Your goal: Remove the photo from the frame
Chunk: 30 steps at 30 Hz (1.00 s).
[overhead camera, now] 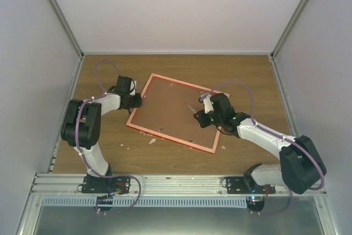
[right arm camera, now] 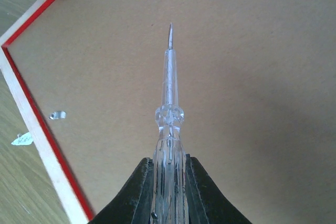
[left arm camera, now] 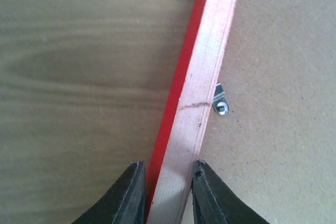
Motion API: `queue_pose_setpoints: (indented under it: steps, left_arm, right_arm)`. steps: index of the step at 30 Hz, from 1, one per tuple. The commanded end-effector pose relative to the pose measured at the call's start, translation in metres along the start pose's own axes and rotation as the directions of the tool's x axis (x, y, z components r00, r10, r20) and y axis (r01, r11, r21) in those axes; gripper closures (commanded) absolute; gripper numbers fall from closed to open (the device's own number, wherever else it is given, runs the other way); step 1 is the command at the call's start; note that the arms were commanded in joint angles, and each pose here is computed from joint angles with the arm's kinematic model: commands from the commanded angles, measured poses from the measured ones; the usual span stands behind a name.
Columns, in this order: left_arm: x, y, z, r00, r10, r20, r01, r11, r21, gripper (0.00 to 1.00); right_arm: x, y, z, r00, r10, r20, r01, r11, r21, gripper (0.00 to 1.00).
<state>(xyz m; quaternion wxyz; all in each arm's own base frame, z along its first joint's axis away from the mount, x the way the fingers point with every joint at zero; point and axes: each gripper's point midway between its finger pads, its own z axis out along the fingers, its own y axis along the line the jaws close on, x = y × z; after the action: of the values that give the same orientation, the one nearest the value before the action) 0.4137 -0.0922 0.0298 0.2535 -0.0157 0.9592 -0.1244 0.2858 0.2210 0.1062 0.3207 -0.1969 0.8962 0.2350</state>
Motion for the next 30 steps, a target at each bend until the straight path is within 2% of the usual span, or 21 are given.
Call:
queue_pose_setpoints:
  steps: [1, 13, 24, 30]
  left_arm:
    - [0.045, -0.01, 0.0, 0.988, -0.113, -0.103, 0.117, 0.993, 0.029, 0.76]
    - [0.095, -0.044, -0.021, 0.98, -0.134, -0.148, 0.15, 0.983, 0.103, 0.8]
    - [0.139, -0.054, -0.03, 0.975, -0.104, -0.197, 0.119, 0.991, 0.068, 0.8]
    - [0.156, -0.057, -0.029, 0.969, -0.094, -0.228, 0.111, 0.992, 0.063, 0.81]
  right_arm:
    - [-0.014, 0.005, 0.001, 1.0, -0.008, 0.027, 0.008, 1.0, -0.03, 0.99]
    - [-0.012, 0.043, 0.019, 0.997, -0.072, -0.032, 0.067, 0.989, -0.134, 0.99]
    - [-0.001, 0.1, 0.048, 0.98, -0.164, -0.111, 0.129, 0.954, -0.272, 0.99]
    - [0.012, 0.113, 0.067, 0.968, -0.195, -0.159, 0.138, 0.939, -0.314, 0.99]
